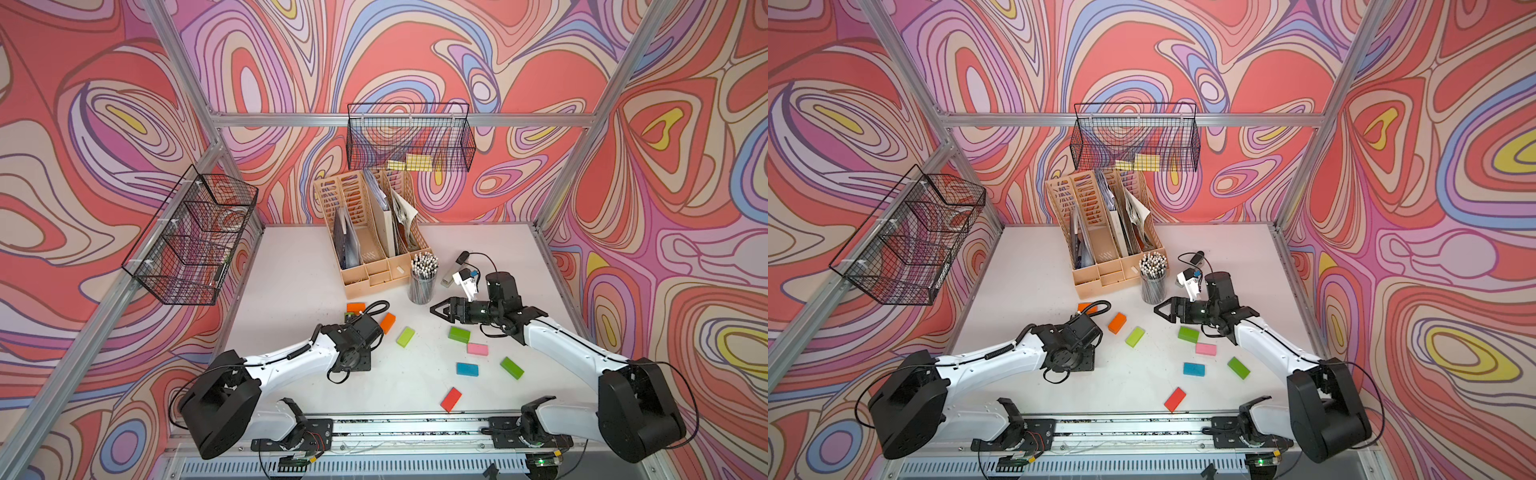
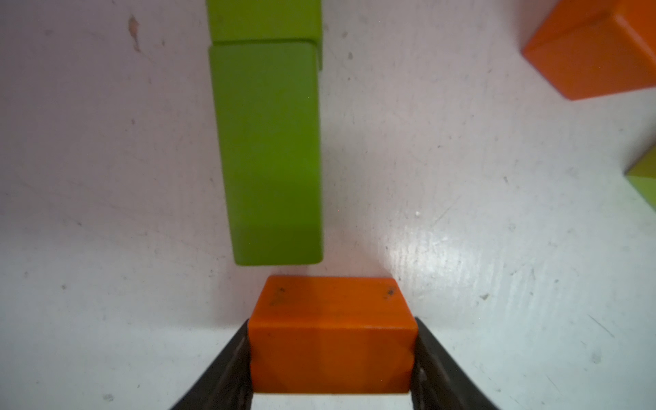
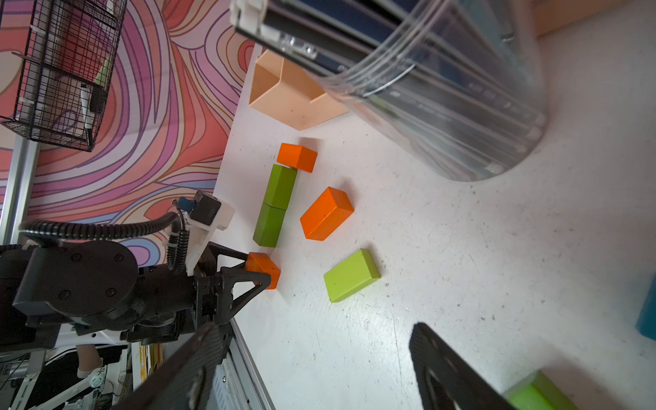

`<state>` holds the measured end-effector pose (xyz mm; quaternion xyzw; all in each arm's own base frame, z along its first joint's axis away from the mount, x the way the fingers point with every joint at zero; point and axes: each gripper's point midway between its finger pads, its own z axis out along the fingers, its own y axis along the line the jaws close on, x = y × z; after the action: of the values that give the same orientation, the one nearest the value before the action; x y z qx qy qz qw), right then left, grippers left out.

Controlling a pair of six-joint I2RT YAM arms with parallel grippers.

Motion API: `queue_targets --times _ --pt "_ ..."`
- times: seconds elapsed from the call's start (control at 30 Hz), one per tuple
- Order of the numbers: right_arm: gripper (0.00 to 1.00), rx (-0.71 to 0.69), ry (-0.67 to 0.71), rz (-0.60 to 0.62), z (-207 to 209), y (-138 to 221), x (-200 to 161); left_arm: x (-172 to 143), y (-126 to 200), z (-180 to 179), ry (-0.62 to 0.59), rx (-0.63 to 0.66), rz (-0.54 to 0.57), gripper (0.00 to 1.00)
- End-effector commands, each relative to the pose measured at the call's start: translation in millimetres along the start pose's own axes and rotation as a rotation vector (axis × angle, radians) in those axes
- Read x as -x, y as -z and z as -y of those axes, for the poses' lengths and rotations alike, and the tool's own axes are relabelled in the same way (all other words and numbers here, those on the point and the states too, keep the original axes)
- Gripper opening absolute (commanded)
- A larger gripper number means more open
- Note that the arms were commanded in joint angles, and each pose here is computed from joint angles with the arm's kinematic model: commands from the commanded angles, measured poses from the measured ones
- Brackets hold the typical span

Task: Assemble the letter c with building blocks
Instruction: Assemble the building block at the center of the board.

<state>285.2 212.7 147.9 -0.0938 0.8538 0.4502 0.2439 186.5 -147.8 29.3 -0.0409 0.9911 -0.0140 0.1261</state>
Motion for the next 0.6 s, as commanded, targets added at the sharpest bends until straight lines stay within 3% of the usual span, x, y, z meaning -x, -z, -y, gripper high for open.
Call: queue_targets --times 0.0,0.57 --pt "0.88 0.009 0.009 0.000 -1.3 0.2 -2.4 8.4 2.8 -3.5 0.016 0.028 0.025 0.58" --pt "0.88 0.010 0.011 0.001 -2.4 0.9 -2.3 16.2 -0.8 3.9 0.032 0.001 0.043 0.60"
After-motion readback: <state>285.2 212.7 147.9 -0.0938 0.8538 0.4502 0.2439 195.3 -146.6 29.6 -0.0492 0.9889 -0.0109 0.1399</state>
